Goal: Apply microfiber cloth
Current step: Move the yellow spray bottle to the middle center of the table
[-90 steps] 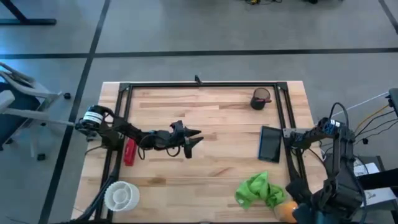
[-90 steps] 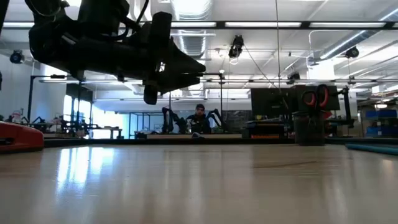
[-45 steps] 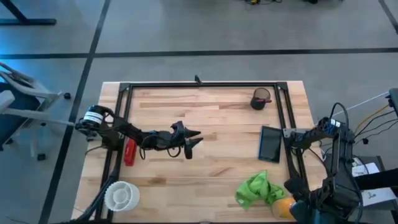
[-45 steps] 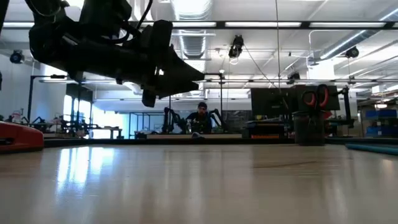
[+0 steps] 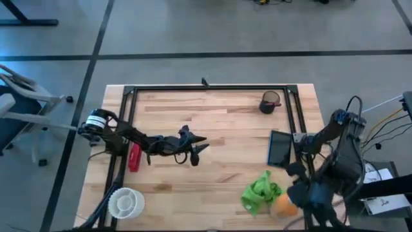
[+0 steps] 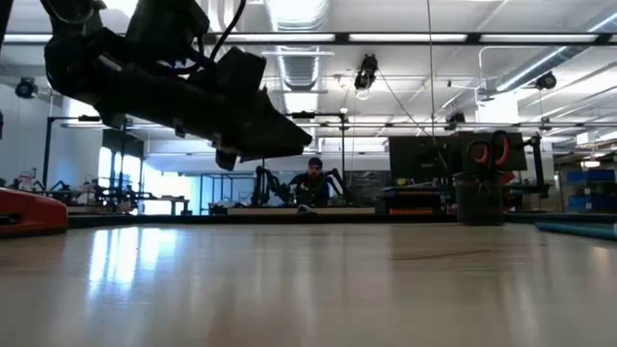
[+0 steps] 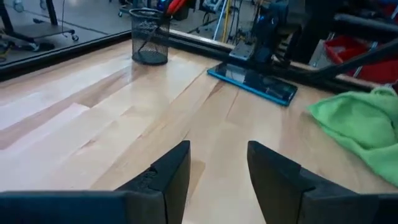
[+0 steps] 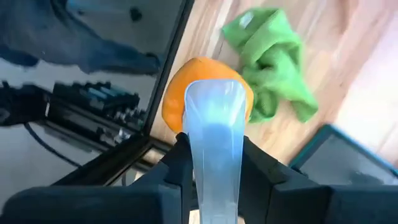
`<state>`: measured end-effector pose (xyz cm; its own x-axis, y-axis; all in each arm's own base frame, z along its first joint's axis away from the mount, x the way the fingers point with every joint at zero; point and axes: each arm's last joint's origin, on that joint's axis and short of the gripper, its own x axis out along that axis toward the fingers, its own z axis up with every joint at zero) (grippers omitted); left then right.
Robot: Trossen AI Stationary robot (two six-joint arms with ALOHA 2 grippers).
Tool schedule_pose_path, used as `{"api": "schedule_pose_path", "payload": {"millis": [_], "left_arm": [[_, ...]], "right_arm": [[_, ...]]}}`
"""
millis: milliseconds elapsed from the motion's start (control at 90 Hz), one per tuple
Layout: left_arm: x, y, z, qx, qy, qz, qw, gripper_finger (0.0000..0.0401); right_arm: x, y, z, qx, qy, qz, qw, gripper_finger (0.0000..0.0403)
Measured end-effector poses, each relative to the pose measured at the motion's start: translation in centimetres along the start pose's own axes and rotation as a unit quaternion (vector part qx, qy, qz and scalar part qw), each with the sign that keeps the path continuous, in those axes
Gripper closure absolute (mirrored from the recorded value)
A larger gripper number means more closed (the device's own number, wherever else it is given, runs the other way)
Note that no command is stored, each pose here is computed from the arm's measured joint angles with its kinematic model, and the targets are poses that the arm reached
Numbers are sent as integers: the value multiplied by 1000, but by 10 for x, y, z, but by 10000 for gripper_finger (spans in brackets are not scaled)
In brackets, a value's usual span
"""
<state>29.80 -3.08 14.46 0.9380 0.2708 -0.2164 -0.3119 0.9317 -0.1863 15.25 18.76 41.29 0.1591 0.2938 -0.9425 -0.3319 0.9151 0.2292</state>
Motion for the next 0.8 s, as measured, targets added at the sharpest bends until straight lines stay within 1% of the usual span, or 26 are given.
{"api": "schedule_pose_path", "payload": {"millis": [167, 300, 433, 578, 678, 800], "left_arm": [[-6, 4, 0, 12, 51, 17, 998, 264], [-15, 6, 7, 16, 72, 25, 997, 260], [-24, 7, 17, 19, 79, 27, 996, 254], [-32, 8, 28, 20, 75, 25, 997, 245], [-35, 9, 36, 17, 67, -4, 998, 237], [-34, 7, 49, 20, 59, -55, 997, 226]], "right_arm": [[-22, -39, 5, 29, -65, -48, 996, 337], [-35, -70, 9, 36, -93, -83, 991, 341], [-41, -100, 15, 27, -101, -135, 985, 342], [-39, -131, 26, 17, -82, -191, 978, 338], [-34, -151, 36, 7, -60, -220, 974, 342], [-24, -175, 51, -2, -44, -231, 972, 343]]}}
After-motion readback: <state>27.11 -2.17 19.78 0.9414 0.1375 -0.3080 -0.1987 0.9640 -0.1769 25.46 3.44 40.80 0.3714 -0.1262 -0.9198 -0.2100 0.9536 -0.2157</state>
